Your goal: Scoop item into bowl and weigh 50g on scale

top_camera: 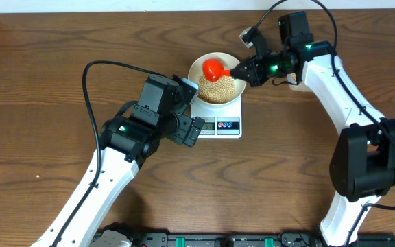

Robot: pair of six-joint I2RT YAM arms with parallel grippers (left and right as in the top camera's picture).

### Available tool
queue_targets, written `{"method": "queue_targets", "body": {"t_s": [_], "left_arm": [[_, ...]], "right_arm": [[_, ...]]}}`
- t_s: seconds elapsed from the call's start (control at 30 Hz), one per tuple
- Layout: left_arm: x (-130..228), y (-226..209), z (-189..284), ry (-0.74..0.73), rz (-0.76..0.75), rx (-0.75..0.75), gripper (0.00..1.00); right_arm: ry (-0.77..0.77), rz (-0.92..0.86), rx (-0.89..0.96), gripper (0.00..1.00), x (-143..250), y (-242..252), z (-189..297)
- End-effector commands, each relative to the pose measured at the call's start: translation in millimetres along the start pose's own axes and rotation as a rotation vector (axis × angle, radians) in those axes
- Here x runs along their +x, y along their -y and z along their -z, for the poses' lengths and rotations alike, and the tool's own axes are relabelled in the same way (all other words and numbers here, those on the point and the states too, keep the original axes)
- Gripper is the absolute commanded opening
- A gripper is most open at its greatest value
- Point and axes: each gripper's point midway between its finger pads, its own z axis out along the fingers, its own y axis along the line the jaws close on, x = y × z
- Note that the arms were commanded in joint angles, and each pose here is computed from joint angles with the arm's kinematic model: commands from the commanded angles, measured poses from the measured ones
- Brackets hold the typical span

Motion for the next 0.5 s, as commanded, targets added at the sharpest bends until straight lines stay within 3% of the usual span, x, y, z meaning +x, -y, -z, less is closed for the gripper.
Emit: {"method": "queue_targets", "body": {"t_s": [0.0, 0.47], "left_arm": [[1, 0, 0, -0.003, -0.007, 0.004, 0.97], [1, 0, 0, -0.003, -0.007, 0.004, 0.97]], "right_arm": [[-0.003, -0.03, -0.021, 0.01, 3, 3, -2], [-0.067, -0.02, 0.22, 0.01, 12, 33, -9]]}}
